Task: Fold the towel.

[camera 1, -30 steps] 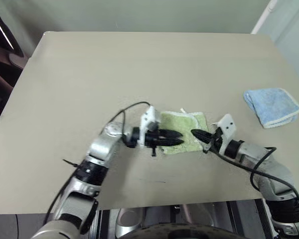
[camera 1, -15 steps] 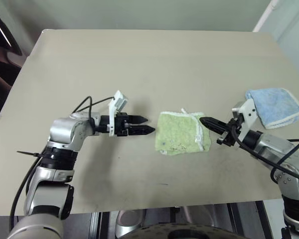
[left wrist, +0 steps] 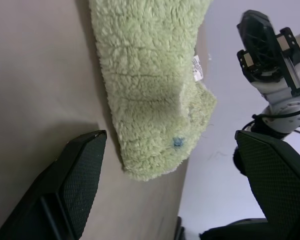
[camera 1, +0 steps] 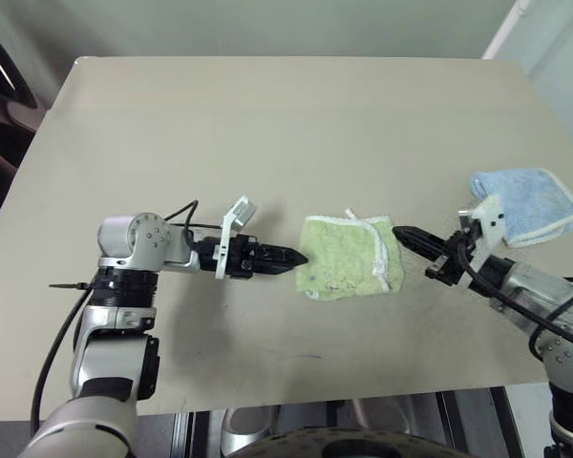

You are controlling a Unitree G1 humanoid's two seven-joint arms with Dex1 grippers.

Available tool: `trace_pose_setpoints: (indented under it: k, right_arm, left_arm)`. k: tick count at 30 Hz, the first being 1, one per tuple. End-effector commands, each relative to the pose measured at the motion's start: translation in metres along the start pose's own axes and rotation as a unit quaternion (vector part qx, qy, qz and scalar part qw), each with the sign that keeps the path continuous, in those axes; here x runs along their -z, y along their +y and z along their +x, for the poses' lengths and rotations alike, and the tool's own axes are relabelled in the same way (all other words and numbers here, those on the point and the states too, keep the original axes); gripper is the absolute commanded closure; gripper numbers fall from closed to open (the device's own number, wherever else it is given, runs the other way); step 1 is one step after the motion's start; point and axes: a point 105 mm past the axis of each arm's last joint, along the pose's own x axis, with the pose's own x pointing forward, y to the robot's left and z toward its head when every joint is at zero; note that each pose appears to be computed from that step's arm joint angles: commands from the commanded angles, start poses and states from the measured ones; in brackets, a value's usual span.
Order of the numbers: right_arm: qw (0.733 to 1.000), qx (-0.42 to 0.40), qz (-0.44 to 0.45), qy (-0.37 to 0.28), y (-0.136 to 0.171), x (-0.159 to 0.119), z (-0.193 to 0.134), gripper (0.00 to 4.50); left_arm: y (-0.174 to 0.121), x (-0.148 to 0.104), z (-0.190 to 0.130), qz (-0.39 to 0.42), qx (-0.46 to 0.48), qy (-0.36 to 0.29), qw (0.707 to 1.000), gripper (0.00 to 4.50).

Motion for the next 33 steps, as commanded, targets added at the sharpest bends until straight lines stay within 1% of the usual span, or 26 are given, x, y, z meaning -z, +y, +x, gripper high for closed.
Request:
trace_pose_setpoints:
  k: [1, 4, 5, 6, 10, 11, 13, 15, 16, 17, 20, 22, 26, 29, 33]
  right_arm:
    - [0.999, -0.049, -0.017, -0.002, 0.012, -0.012, -0.012, 4.50]
    - [0.997, -0.077, -0.028, 0.010, 0.019, -0.014, -0.016, 3.94]
    - [0.996, -0.082, -0.030, 0.014, 0.020, -0.013, -0.017, 3.67]
    - [0.996, -0.085, -0.030, 0.016, 0.021, -0.013, -0.018, 3.31]
    - [0.994, -0.099, -0.036, 0.030, 0.027, -0.010, -0.020, 2.11]
    - [0.994, -0.097, -0.037, 0.030, 0.027, -0.010, -0.021, 1.74]
    - [0.995, -0.084, -0.040, 0.029, 0.024, -0.012, -0.021, 1.17]
    - [0.996, -0.074, -0.043, 0.028, 0.021, -0.012, -0.021, 0.43]
    - [0.997, -0.067, -0.043, 0.026, 0.019, -0.013, -0.021, 0.13]
    - [0.997, -0.062, -0.043, 0.025, 0.018, -0.014, -0.021, 0.06]
    - [0.997, -0.051, -0.045, 0.025, 0.015, -0.014, -0.022, 0.06]
    - [0.998, -0.044, -0.044, 0.017, 0.012, -0.018, -0.022, 0.06]
    - [0.998, -0.044, -0.046, 0.015, 0.014, -0.020, -0.023, 0.06]
    - [0.998, -0.046, -0.049, 0.016, 0.015, -0.021, -0.025, 0.06]
    - [0.998, -0.038, -0.051, 0.018, 0.012, -0.020, -0.028, 0.06]
  left_arm:
    - [0.000, 0.006, 0.011, -0.016, 0.010, 0.015, 1.000, 0.05]
    - [0.001, 0.008, 0.019, -0.028, 0.018, 0.018, 0.999, 0.00]
    - [0.000, 0.008, 0.020, -0.031, 0.022, 0.018, 0.999, 0.00]
    - [-0.001, 0.008, 0.020, -0.032, 0.024, 0.018, 0.999, 0.00]
    - [0.003, 0.017, 0.032, -0.041, 0.017, 0.036, 0.998, 0.00]
    - [0.003, 0.017, 0.035, -0.046, 0.021, 0.038, 0.998, 0.00]
    - [0.001, 0.019, 0.043, -0.051, 0.029, 0.042, 0.997, 0.00]
    - [0.000, 0.020, 0.049, -0.060, 0.039, 0.042, 0.997, 0.00]
    - [0.001, 0.022, 0.055, -0.066, 0.038, 0.045, 0.996, 0.00]
    - [0.002, 0.023, 0.059, -0.070, 0.036, 0.046, 0.996, 0.00]
    - [-0.002, 0.023, 0.072, -0.074, 0.046, 0.052, 0.995, 0.00]
    - [-0.005, 0.018, 0.081, -0.071, 0.046, 0.049, 0.995, 0.00]
    - [-0.013, 0.016, 0.097, -0.060, 0.049, 0.057, 0.995, 0.00]
    - [-0.019, 0.019, 0.104, -0.054, 0.062, 0.070, 0.994, 0.00]
    - [-0.030, 0.018, 0.109, -0.049, 0.096, 0.071, 0.992, 0.00]
